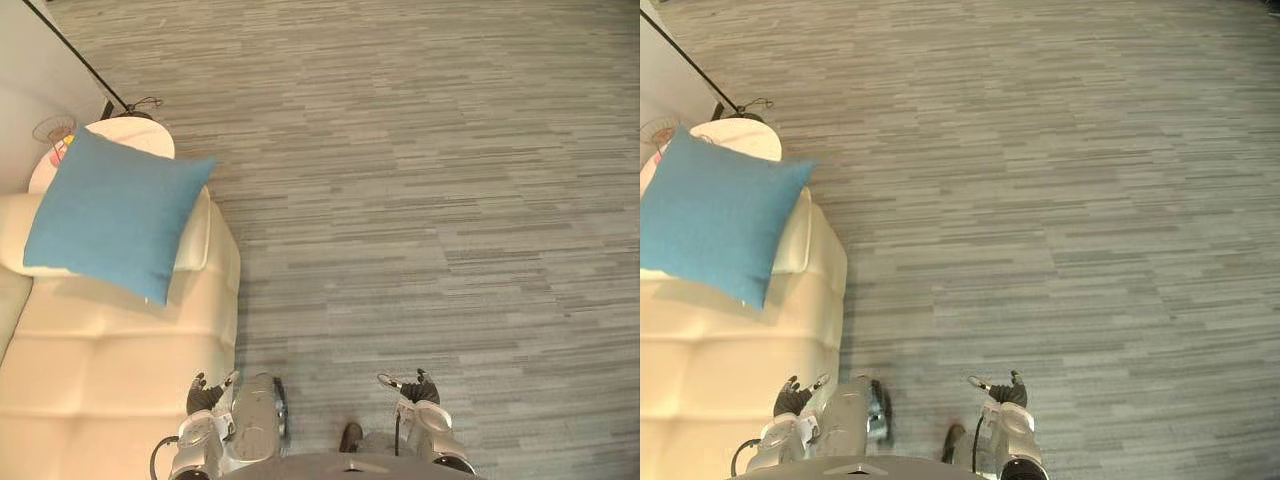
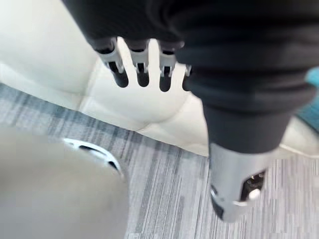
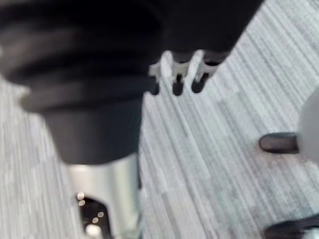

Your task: Pick up cushions and gather them together orderly.

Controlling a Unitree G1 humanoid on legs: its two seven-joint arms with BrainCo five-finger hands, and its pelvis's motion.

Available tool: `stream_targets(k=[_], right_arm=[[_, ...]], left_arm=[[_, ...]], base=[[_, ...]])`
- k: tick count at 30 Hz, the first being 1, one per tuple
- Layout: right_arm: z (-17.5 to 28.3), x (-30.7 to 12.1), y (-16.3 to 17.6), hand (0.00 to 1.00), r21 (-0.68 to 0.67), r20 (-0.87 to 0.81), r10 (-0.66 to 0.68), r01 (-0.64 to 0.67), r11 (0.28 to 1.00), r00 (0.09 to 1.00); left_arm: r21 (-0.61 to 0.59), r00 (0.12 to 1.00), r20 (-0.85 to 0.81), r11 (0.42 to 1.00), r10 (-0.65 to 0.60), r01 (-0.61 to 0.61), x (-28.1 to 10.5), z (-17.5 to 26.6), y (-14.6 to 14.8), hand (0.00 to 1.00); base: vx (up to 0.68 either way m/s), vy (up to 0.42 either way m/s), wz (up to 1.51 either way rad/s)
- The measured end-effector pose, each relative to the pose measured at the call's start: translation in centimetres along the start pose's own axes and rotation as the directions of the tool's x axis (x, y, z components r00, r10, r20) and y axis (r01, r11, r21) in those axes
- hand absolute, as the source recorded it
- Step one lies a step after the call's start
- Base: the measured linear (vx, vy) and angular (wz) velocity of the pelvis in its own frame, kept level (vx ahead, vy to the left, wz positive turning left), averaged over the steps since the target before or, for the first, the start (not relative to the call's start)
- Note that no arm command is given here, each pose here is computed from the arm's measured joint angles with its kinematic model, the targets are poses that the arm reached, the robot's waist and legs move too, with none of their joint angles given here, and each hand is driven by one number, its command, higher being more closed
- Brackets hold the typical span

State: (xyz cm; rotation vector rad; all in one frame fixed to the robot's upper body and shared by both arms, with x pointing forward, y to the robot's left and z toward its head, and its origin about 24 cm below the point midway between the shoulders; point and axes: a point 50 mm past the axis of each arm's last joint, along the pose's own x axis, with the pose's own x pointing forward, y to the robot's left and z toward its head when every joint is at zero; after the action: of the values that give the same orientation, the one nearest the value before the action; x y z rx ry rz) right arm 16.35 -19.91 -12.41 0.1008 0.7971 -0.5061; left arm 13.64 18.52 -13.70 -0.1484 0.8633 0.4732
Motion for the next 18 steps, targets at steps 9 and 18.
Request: stream_targets(k=[9,18], right_arm=[[-2.9,-0.5,-0.9,0.0,-0.027,-0.105,-0.022,0.019,0.999,0.994],[-2.9,-0.9,-2.0,0.0,-0.007,-0.069,-0.05,0.05,0.999,0.996]], left_arm=[[0.013,0.998,-0.049,0.999,0.036,-0.035,0.2,-0.9,1.6,0.0],[-0.008,0.999,-0.03,0.999,0.037,-0.037,0.2,-0.4,0.8,0.0]], base=[[0.63,0.196,0.28],[0.36,-0.162,0.95]])
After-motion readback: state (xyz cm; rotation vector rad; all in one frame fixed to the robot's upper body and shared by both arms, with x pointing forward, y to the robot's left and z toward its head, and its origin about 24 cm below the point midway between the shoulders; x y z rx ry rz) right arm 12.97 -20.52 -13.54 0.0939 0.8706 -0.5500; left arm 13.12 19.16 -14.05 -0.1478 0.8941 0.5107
